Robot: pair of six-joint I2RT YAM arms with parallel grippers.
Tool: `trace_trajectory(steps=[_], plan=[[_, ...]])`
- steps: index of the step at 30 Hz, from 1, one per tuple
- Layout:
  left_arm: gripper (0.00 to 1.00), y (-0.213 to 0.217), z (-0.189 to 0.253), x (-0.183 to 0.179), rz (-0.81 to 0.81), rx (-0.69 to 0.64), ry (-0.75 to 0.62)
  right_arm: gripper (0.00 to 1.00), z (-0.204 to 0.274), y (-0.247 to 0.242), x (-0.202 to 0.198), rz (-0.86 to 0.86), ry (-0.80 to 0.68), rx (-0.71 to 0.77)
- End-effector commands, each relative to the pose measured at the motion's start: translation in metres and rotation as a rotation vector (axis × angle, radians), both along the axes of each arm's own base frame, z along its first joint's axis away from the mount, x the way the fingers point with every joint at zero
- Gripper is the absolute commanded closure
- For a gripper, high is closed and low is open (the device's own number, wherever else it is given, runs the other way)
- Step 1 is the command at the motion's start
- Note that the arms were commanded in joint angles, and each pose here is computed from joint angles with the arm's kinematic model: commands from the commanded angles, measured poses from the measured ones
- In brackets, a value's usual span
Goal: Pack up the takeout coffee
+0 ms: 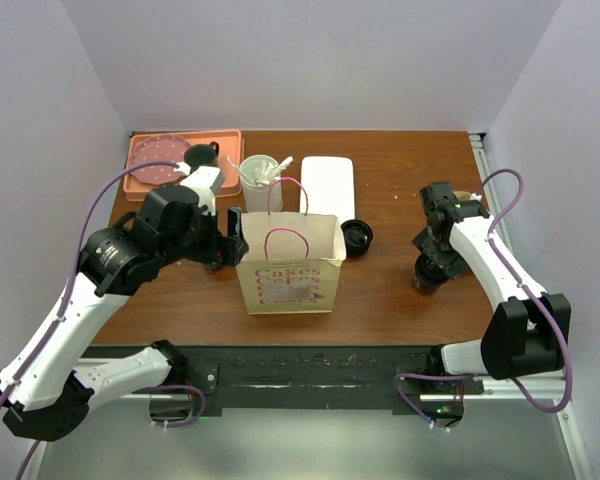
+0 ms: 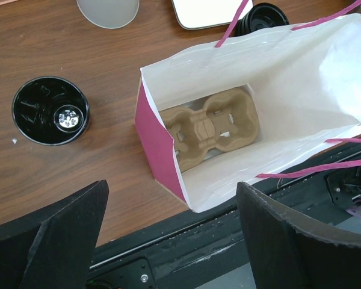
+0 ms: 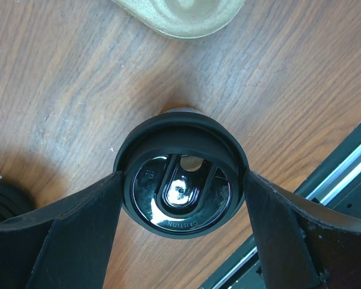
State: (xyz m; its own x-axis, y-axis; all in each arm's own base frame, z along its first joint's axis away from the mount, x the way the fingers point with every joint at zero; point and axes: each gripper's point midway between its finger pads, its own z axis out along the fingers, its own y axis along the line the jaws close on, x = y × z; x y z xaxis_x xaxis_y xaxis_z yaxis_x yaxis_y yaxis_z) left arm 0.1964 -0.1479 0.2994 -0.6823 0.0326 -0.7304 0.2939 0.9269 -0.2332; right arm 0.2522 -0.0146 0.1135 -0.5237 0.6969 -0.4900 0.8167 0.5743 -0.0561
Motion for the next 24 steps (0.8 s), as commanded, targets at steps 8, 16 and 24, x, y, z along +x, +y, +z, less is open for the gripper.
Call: trace_trajectory(steps=[8, 16, 24], plan=[[0.13, 0.0, 0.023, 0.005, 0.049, -0.051, -0.034, 0.34, -0.003, -0.001, -0.006, -0.013, -0.037, 0.008], [0.19, -0.002, 0.023, 0.007, 0.063, -0.04, -0.003, 0.34, 0.033, -0.005, 0.009, 0.134, -0.082, -0.043], [0.28, -0.01, -0.001, 0.008, 0.079, -0.011, 0.115, 0.43, 0.097, 0.0, 0.025, 0.429, -0.176, -0.089]])
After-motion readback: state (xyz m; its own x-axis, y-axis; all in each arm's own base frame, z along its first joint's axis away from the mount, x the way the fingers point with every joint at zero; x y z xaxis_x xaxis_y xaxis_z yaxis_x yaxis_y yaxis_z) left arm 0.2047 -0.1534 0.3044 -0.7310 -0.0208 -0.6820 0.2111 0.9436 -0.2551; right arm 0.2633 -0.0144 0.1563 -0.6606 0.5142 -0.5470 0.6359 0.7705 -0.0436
